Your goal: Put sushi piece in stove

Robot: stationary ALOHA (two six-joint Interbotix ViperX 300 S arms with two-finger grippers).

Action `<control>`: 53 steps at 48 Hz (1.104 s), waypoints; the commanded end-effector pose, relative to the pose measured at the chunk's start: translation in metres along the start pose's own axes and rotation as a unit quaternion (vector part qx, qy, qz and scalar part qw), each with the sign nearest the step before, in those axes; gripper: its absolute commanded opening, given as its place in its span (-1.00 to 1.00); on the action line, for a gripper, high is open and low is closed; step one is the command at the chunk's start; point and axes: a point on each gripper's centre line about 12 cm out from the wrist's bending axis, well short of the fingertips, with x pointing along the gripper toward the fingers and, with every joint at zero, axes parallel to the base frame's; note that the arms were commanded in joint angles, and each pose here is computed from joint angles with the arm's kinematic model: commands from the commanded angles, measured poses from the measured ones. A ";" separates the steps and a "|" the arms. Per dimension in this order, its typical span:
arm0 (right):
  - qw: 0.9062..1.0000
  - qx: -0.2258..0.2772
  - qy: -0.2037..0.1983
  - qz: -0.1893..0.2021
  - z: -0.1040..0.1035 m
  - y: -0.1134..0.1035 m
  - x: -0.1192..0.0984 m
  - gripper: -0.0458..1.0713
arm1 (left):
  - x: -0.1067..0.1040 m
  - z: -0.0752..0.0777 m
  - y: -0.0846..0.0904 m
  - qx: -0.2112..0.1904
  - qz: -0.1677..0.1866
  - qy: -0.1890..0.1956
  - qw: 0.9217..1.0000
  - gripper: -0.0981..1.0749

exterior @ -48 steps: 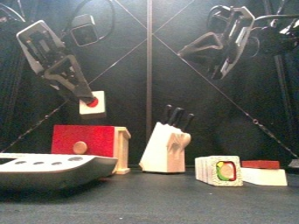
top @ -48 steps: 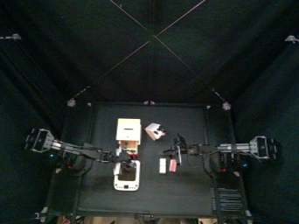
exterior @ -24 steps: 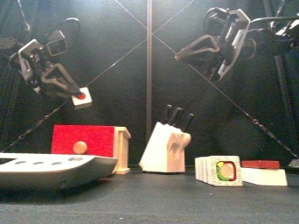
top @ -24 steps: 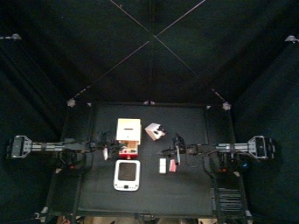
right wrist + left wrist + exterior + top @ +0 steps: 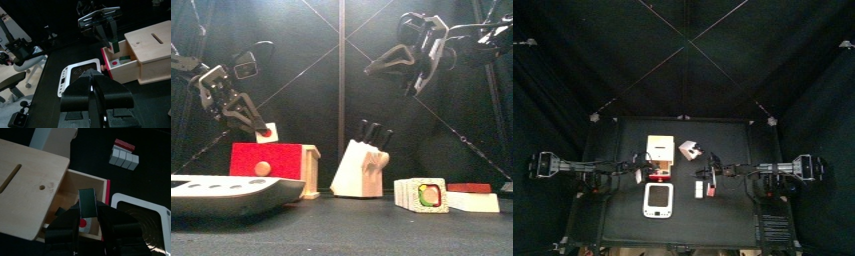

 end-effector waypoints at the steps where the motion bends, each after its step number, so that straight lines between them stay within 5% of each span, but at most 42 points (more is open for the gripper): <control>1: 1.000 -0.004 -0.018 0.005 0.012 0.003 0.001 -0.25 | 0.005 0.012 0.003 -0.005 0.006 -0.018 1.000 0.27; 15: 1.000 -0.003 -0.017 0.004 0.012 0.002 0.001 -0.25 | 0.005 0.011 0.005 -0.007 0.010 -0.017 1.000 0.64; 53: 1.000 -0.004 -0.018 0.004 0.013 0.003 0.001 -0.25 | 0.005 0.017 0.003 -0.004 0.006 -0.027 1.000 0.64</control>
